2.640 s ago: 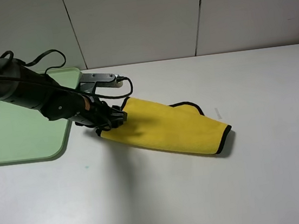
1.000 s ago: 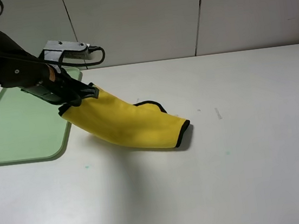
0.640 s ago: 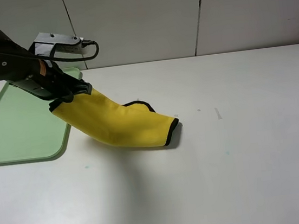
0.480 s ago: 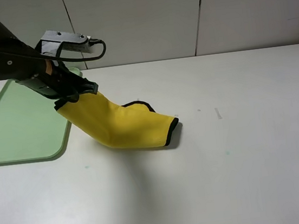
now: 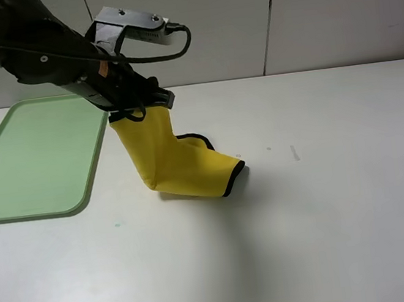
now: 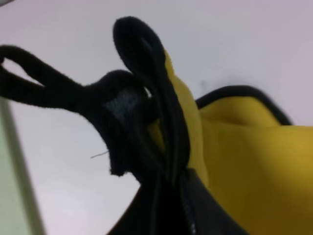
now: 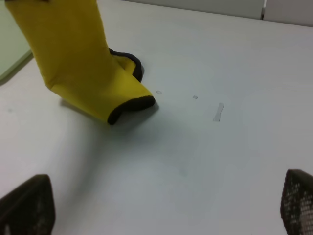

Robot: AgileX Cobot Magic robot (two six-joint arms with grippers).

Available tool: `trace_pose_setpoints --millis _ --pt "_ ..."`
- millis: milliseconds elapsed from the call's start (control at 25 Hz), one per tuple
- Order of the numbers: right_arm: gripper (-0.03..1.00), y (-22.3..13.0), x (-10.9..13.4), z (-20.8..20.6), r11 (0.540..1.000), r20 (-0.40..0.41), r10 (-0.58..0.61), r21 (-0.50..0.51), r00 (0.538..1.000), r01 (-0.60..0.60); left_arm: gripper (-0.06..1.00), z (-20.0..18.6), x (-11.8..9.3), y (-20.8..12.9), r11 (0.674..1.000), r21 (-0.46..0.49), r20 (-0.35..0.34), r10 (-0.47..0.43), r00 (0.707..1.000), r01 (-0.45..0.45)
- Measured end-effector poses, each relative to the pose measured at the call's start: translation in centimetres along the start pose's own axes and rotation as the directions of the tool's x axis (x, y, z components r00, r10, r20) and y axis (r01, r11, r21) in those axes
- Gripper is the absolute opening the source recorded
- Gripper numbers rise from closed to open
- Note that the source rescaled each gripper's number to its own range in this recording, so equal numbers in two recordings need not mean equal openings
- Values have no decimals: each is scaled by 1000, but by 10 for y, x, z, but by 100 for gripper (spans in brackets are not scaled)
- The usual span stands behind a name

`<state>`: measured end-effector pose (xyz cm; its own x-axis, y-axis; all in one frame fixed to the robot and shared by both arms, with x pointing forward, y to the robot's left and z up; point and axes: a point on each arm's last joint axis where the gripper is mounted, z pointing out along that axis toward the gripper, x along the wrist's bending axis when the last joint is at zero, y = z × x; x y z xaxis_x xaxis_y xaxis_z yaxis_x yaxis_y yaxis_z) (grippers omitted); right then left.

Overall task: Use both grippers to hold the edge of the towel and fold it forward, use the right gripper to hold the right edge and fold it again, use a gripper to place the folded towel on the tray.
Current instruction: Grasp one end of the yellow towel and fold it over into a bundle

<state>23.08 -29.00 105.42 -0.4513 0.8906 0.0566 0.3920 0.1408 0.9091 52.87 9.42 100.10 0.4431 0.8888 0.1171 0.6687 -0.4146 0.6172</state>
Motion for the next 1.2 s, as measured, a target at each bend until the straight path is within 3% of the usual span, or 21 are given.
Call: trace_pose_setpoints --millis 400,920,1200 --pt "100 0 0 0 1000 -1 0 0 1000 0 4 29 -41 -15 992 78 51 94 994 -97" --pt "100 0 0 0 1000 -1 0 0 1000 0 4 63 -95 -10 976 59 126 201 971 -210" --pt "100 0 0 0 1000 -1 0 0 1000 0 4 73 -110 -20 968 63 156 232 960 -245"
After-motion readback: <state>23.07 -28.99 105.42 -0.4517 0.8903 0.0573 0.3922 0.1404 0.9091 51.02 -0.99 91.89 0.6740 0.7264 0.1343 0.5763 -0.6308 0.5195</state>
